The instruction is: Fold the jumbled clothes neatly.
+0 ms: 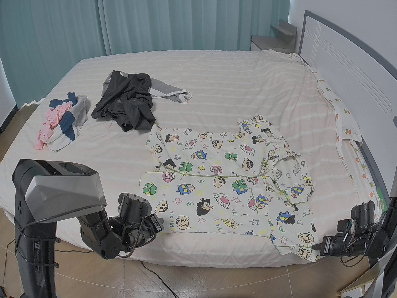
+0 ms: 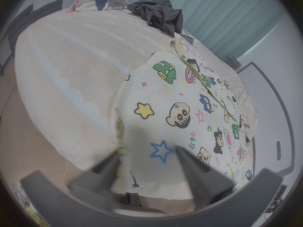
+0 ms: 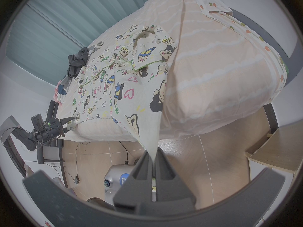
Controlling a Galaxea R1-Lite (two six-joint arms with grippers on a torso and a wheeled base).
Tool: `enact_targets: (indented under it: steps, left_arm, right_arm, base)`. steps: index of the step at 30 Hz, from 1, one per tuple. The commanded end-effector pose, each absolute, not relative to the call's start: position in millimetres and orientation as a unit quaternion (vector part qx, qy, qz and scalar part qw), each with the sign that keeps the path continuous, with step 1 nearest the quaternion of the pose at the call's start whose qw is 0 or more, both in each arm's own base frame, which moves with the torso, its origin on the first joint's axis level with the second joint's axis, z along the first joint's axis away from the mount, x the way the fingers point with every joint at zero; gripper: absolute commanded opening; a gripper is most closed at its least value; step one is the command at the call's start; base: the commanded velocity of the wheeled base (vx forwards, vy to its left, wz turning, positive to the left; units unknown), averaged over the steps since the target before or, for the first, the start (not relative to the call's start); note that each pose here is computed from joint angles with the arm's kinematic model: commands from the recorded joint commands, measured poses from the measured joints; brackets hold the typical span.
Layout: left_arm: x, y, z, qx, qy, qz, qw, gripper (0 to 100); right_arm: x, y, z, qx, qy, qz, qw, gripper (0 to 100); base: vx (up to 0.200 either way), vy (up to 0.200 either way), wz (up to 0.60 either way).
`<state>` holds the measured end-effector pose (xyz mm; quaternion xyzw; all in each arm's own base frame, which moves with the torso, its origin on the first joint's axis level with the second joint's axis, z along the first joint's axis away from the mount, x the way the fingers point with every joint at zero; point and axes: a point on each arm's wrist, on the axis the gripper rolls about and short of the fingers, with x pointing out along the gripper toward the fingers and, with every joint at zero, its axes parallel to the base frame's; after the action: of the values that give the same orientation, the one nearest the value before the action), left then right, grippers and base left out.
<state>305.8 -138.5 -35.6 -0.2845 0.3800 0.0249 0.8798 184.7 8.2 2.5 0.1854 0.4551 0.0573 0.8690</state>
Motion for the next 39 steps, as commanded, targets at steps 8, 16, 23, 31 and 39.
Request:
enact_targets:
  steps: [8,16,23,31,39]
  left_arm:
    - [298,-134,-37,-0.273,0.381,0.048,0.882,0]
    - [283,-126,-27,-0.273,0.387,0.049,0.879,0]
    - [273,-122,-23,-0.271,0.394,0.050,0.877,0]
    - [270,-122,-15,-0.296,0.386,0.054,0.872,0]
    - [272,-120,-8,-0.305,0.374,0.052,0.874,0]
  right_arm:
    - [180,8,2,0.185,0.462,0.054,0.866,0]
    - [177,7,9,0.187,0.453,0.054,0.870,0]
    - [171,8,7,0.186,0.478,0.052,0.857,0]
    - [167,8,9,0.184,0.486,0.050,0.853,0]
    - [168,8,11,0.189,0.476,0.056,0.857,0]
  base:
    - [0.000,0.000,0.00]
    - [0.000,0.000,0.00]
    - [0.000,0.000,0.00]
    - [0.000,0.000,0.00]
    - [0.000,0.000,0.00]
